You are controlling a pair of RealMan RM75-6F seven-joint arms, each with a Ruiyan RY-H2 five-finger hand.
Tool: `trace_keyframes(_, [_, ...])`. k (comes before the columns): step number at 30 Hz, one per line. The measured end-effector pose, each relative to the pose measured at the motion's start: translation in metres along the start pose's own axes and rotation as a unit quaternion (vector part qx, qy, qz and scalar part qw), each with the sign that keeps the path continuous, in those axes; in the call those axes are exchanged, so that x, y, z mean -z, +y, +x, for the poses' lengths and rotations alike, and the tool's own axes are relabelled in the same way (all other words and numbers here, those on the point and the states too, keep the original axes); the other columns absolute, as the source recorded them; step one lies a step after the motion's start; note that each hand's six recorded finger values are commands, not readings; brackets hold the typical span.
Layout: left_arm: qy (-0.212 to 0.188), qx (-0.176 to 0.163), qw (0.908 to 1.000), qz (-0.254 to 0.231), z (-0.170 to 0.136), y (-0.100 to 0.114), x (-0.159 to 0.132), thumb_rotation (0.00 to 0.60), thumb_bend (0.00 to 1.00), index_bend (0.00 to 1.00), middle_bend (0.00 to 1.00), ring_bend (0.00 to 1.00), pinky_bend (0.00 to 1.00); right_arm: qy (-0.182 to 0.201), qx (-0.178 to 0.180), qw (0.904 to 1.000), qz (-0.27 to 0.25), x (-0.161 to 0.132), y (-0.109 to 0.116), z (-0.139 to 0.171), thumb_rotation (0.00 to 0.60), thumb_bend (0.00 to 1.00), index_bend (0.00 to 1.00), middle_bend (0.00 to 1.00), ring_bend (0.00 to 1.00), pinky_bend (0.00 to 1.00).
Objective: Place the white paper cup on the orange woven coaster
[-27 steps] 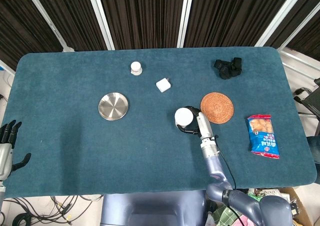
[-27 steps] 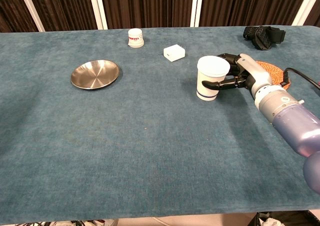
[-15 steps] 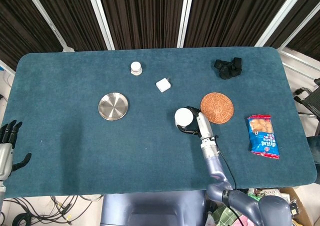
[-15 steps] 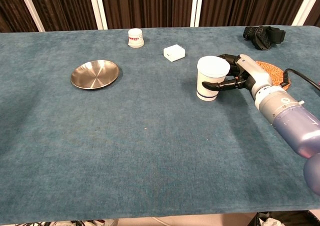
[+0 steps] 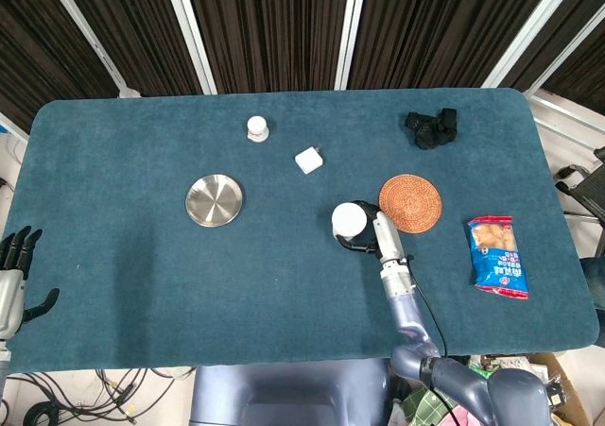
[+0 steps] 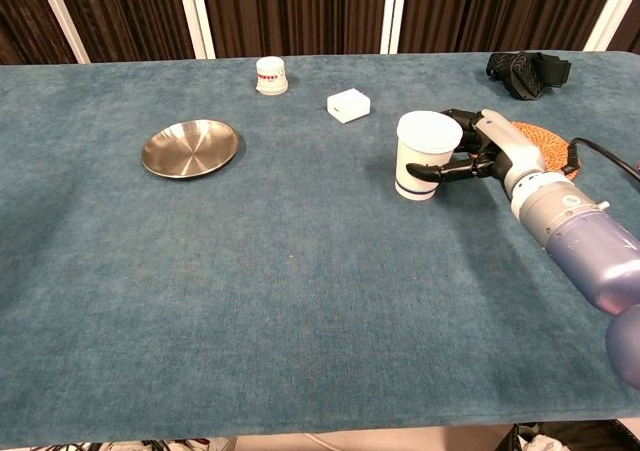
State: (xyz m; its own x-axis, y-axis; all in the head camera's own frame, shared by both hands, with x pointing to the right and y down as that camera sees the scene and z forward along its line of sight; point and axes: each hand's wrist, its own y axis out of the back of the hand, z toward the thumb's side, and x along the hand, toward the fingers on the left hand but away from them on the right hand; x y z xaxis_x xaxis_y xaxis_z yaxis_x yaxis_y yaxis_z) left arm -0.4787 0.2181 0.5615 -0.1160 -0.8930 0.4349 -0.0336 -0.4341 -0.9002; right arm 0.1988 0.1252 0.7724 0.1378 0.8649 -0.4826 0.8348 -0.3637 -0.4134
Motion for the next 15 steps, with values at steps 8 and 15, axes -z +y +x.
trace_keyframes(8, [0.000,0.000,1.0000,0.001,-0.0002,-0.0003,-0.0001,0.600,0.27,0.00,0.01,0.00,0.00,-0.002,-0.001,1.0000,0.001,0.0016,0.0014,-0.0008,0.600,0.13,0.34,0.35,0.35,0.11])
trace_keyframes(15, [0.001,0.004,1.0000,0.002,-0.0005,-0.0015,0.0000,0.600,0.27,0.00,0.01,0.00,0.00,-0.002,0.002,1.0000,-0.001,-0.0002,0.0053,-0.0035,0.600,0.13,0.34,0.35,0.35,0.11])
